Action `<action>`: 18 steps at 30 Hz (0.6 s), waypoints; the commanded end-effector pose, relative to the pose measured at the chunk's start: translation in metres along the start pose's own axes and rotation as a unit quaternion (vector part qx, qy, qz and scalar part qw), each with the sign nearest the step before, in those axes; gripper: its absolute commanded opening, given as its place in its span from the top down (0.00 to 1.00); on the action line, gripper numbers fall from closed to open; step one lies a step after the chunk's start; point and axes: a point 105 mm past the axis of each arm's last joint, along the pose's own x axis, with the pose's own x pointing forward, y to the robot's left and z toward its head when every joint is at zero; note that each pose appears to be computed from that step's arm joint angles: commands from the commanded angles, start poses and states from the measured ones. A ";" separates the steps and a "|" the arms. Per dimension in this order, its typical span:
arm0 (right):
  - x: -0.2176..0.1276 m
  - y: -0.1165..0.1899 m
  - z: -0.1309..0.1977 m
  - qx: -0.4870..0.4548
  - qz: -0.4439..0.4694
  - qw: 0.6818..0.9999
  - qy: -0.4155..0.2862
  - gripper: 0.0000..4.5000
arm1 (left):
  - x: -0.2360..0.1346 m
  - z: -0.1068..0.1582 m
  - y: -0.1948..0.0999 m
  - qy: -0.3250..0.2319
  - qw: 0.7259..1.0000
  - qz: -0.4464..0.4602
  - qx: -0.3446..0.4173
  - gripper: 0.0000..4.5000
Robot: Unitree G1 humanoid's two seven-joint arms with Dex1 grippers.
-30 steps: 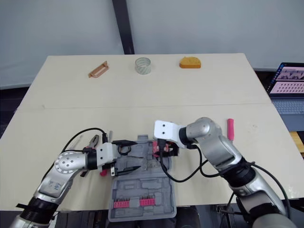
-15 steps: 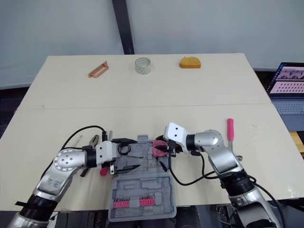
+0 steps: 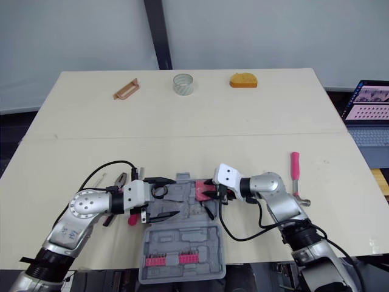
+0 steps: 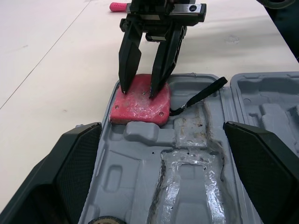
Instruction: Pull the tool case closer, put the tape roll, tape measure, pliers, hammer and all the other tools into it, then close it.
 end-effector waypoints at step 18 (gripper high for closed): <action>0.011 0.015 -0.036 0.058 0.013 0.998 -0.017 0.64 | -0.007 0.008 0.009 -0.010 1.000 0.021 0.005 0.00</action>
